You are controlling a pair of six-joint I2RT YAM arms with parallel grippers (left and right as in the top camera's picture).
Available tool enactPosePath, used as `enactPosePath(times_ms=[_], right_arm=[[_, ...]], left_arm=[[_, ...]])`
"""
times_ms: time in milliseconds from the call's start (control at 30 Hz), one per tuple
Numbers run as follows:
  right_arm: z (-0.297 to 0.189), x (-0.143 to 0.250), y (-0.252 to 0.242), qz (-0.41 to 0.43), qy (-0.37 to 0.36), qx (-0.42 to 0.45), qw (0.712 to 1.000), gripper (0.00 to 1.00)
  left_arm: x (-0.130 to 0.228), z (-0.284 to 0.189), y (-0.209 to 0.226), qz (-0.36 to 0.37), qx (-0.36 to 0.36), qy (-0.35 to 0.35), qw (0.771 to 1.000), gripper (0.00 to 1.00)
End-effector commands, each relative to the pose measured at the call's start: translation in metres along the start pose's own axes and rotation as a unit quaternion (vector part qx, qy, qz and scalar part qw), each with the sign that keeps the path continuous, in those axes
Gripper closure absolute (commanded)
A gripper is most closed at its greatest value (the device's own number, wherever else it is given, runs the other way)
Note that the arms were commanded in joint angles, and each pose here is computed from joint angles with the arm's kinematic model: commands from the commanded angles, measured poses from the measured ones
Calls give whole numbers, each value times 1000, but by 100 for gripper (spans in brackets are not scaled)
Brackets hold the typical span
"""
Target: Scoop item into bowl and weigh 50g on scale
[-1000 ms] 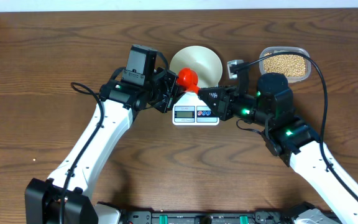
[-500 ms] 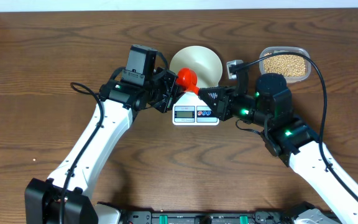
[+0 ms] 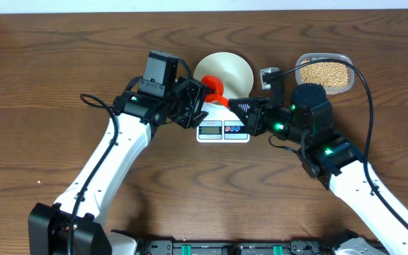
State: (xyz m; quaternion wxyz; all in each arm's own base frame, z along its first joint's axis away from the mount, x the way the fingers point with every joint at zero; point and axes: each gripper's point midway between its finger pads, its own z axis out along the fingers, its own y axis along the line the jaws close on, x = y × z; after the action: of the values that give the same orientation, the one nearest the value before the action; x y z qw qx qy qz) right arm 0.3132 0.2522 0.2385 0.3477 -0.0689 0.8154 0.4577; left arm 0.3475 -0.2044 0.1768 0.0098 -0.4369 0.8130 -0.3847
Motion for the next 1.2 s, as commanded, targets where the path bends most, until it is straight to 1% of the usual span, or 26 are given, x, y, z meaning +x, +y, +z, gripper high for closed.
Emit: enactPosePath(times_ms=[0,133,200,267,367,400,500,567,633,800,900,1000,1033,1133,1167], right_arm=[[-2,-15,-5,-3,-24,16,1000,99],[-13,-33,-28,9,-52,45,998,99],[-21,-44,-39,16,-68,57,996,99],[-32,-54,-48,22,-81,63,994,99],[-53,-67,-57,22,-102,72,992,99],[-65,-73,-59,16,-113,78,990,99],[-98,-81,-63,3,-139,106,985,99],[-117,-81,-65,1,-149,122,981,99],[-132,-78,-67,1,-154,139,978,99],[-169,-68,-82,23,-166,189,968,99],[-184,-61,-98,46,-166,219,960,99],[-193,-57,-111,69,-165,235,955,99],[-195,-57,-113,70,-163,235,956,99],[-199,-56,-121,81,-162,237,955,99],[-201,-56,-125,87,-162,241,953,99]], left_arm=[[1,-5,-6,8,9,-4,1000,31],[0,-5,-6,40,9,-8,999,28],[0,-5,-6,86,9,-9,996,28],[-4,-5,-6,148,6,-19,989,28],[-9,-5,-5,256,-2,-33,966,28],[-10,-5,-5,316,-5,-35,948,28],[-13,-6,1,395,-25,-40,917,28],[-15,-8,6,416,-38,-43,907,28],[-15,-13,11,434,-49,-45,898,32],[-20,-36,33,436,-110,-76,890,41],[-15,-48,46,438,-134,-77,886,41],[-5,-50,60,440,-155,-62,882,48],[-2,-47,65,442,-160,-56,881,53],[5,-35,77,451,-172,-39,875,76],[7,-30,81,451,-173,-36,875,81]])
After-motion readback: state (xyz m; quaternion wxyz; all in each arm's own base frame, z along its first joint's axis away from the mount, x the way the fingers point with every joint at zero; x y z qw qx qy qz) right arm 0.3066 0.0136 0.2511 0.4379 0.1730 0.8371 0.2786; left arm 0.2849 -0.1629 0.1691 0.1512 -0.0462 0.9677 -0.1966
